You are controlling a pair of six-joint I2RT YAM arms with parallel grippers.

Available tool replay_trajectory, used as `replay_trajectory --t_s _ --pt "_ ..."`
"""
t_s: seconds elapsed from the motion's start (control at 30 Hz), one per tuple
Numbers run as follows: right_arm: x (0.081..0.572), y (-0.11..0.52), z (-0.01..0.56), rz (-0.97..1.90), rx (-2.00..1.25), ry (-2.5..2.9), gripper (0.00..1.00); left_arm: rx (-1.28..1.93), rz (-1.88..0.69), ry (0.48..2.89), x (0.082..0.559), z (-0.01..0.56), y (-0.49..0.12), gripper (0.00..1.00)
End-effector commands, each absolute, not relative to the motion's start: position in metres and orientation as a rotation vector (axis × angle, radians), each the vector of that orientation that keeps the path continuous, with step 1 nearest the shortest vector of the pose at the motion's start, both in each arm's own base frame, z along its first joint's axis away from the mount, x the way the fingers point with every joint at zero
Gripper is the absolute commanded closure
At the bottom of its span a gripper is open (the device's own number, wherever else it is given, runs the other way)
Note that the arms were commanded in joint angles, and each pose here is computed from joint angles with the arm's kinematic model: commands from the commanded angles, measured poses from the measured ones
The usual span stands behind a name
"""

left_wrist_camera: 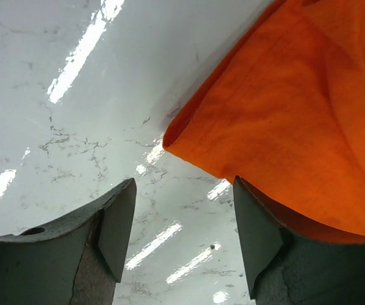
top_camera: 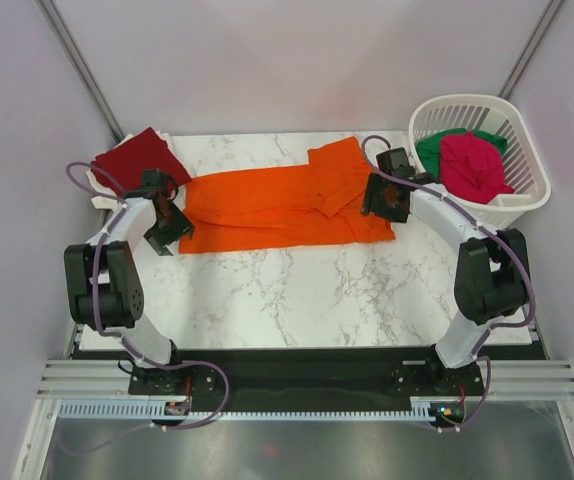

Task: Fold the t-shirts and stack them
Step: Fold the tshirt

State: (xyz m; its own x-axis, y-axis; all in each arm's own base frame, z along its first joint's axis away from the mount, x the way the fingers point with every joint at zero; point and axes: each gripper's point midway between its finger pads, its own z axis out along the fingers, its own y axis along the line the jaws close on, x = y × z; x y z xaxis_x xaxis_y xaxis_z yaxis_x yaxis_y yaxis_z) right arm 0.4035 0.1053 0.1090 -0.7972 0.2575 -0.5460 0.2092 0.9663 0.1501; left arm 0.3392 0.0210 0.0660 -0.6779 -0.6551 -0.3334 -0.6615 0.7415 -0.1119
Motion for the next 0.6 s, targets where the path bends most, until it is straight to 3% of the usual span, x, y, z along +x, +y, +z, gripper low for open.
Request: replay_trajectory --t_s 0.0,0.17,0.47,0.57 --pt "0.408 0.107 0.098 0.140 0.340 2.518 0.29 -0.985 -0.023 2.532 0.357 0.067 0.011 0.28" --pt "0.404 0.095 0.082 0.092 0.379 2.542 0.32 -1.002 0.006 2.533 0.357 0.055 0.014 0.24" --pt "0.402 0.079 0.065 -0.023 0.395 2.553 0.30 -1.060 0.079 2.530 0.363 0.030 0.021 0.25" --pt "0.399 0.082 0.054 -0.010 0.389 2.588 0.36 -1.069 0.083 2.541 0.362 0.022 0.021 0.27"
